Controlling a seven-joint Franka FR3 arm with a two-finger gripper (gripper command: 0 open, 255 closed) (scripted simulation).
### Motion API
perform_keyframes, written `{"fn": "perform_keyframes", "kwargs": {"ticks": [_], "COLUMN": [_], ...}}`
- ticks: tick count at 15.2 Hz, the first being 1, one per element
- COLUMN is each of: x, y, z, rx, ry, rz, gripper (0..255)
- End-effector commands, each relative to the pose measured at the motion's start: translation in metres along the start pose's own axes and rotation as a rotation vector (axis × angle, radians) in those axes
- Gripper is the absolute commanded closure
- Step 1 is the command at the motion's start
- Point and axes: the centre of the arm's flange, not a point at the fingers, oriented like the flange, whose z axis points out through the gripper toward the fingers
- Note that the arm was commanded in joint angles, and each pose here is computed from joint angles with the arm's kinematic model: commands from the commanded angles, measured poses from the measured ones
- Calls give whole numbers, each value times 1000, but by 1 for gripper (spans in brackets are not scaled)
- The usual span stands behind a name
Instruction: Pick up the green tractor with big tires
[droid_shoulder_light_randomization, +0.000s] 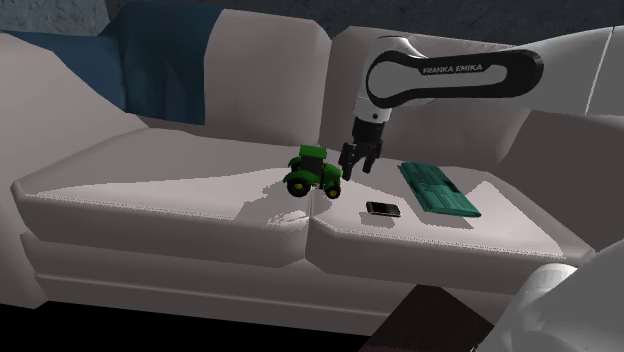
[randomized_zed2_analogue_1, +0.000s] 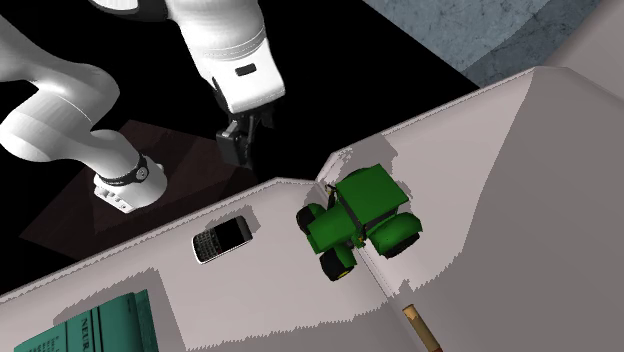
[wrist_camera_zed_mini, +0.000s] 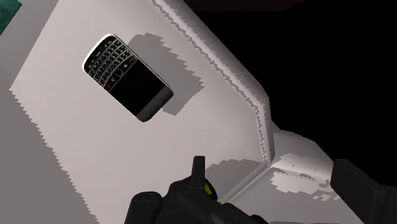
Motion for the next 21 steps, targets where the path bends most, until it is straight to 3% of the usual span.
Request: {"fn": "perform_keyframes", "kwargs": {"ticks": [1,10,20,21], "x": [23,127,130,131], "y": [4,19,22,22], "z": [2,1,40,40], "rx": [-8,-39,-40,-40], "ry": [20,106,108,108], "rz": [13,70,71,71], "gripper": [0,0,0,255]}}
